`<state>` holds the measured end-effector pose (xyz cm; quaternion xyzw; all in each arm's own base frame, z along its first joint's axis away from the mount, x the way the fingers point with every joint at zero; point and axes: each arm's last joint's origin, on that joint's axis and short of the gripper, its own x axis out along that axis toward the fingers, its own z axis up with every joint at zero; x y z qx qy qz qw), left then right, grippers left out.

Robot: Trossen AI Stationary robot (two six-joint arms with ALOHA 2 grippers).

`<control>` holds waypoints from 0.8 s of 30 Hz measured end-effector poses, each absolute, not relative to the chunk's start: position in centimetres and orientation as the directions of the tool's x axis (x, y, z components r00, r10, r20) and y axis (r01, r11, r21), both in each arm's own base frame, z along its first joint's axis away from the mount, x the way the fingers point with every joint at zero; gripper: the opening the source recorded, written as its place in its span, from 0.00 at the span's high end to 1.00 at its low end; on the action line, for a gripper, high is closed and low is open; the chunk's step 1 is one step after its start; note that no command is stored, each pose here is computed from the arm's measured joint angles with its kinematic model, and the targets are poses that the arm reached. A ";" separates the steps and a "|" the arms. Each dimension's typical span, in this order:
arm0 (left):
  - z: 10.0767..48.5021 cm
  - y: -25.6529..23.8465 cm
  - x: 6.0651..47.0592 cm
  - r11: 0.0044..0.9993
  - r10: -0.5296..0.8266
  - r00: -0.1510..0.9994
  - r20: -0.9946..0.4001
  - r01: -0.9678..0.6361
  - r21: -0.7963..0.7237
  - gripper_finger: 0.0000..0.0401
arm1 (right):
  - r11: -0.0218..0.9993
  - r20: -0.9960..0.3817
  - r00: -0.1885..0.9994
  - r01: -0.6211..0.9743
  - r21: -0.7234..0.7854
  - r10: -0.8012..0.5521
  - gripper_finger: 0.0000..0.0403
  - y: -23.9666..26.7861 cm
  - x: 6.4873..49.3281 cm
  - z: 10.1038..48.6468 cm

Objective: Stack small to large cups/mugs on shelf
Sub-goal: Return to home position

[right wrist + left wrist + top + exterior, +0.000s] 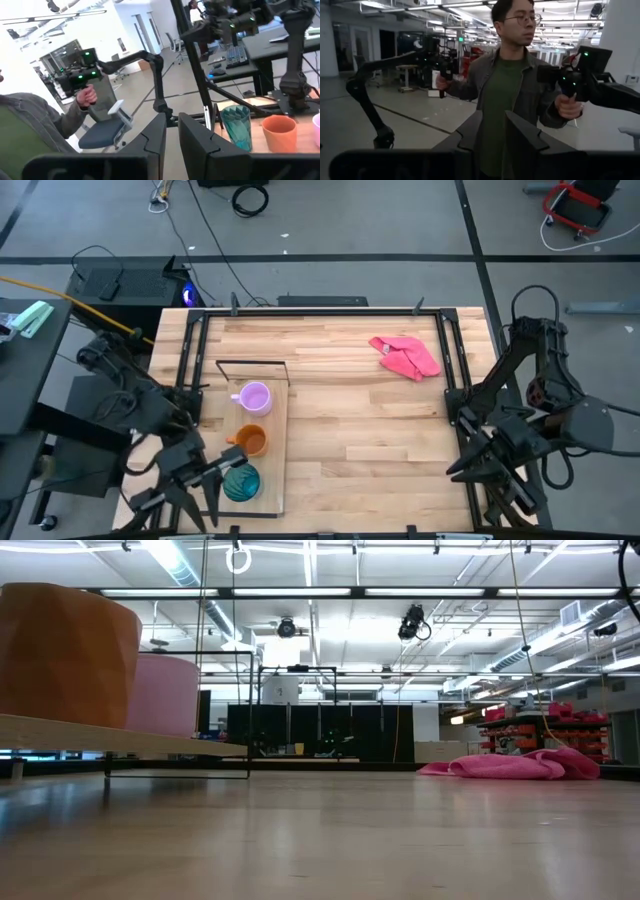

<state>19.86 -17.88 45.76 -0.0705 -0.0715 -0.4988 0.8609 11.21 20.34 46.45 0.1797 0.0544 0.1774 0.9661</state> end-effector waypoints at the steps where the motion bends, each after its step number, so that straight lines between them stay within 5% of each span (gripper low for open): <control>1: 45.4 -17.7 19.7 0.493 -0.847 0.491 0.202 0.869 -0.047 0.79 | 0.871 -0.039 0.928 -0.331 0.363 0.369 0.85 20.4 11.2 46.5; 8: 44.8 -16.1 18.1 0.501 -0.837 0.493 0.238 0.865 -0.031 0.77 | 0.854 -0.008 0.921 -0.358 0.377 0.390 0.85 20.8 11.3 46.5; 14: 44.8 -14.8 17.9 0.531 -0.822 0.525 0.219 0.847 -0.038 0.79 | 0.810 0.143 0.896 -0.441 0.387 0.419 0.85 20.6 11.2 42.9; 24: 45.4 -11.8 17.6 0.438 -0.880 0.428 0.205 0.899 0.002 0.79 | 0.728 0.361 0.813 -0.575 0.374 0.457 0.85 16.9 9.5 39.3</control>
